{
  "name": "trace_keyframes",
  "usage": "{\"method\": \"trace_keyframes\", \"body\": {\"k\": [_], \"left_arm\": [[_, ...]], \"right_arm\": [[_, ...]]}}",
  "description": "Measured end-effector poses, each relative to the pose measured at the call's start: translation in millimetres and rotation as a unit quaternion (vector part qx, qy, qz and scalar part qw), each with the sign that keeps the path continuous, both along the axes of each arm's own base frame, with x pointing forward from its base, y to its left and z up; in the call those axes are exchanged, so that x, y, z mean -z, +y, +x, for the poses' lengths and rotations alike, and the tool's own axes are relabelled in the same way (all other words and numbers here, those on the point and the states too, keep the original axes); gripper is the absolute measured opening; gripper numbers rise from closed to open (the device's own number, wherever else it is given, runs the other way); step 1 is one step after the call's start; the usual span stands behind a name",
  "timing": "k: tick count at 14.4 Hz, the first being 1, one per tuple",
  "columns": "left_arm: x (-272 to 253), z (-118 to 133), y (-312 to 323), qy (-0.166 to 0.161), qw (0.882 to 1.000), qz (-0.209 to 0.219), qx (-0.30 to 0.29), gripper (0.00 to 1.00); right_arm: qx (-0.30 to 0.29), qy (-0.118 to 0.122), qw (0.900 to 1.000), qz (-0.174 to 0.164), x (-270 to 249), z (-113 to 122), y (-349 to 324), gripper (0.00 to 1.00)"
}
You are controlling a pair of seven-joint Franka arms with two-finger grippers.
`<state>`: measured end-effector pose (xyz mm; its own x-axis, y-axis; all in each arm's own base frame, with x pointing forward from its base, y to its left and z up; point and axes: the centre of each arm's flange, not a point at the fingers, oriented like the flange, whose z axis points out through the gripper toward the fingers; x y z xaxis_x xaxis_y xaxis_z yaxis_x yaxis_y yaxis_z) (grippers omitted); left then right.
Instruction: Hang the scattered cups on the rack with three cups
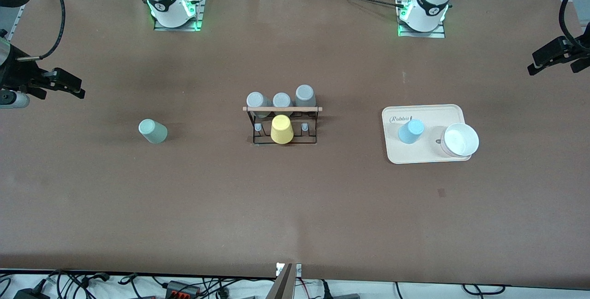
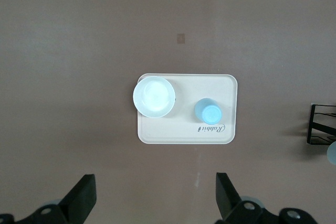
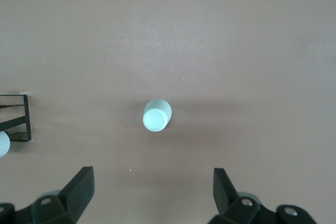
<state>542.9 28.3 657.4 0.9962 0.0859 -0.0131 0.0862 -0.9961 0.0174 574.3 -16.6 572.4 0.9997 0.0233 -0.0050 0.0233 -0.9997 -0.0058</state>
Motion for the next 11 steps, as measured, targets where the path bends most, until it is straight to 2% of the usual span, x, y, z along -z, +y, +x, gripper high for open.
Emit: {"method": "trace_keyframes", "body": {"k": [7,11], "left_arm": [[1,0,0,0.001,1.000,0.000,0.000,1.00],[33,17,-14,0.030,0.999,-0.002,0.013,1.00]], "right_arm": [[0.000,-0.001,1.000,0.000,0,0,0,1.00],[0.000,-0.002,1.000,0.000,-1,0,0,1.00]]}}
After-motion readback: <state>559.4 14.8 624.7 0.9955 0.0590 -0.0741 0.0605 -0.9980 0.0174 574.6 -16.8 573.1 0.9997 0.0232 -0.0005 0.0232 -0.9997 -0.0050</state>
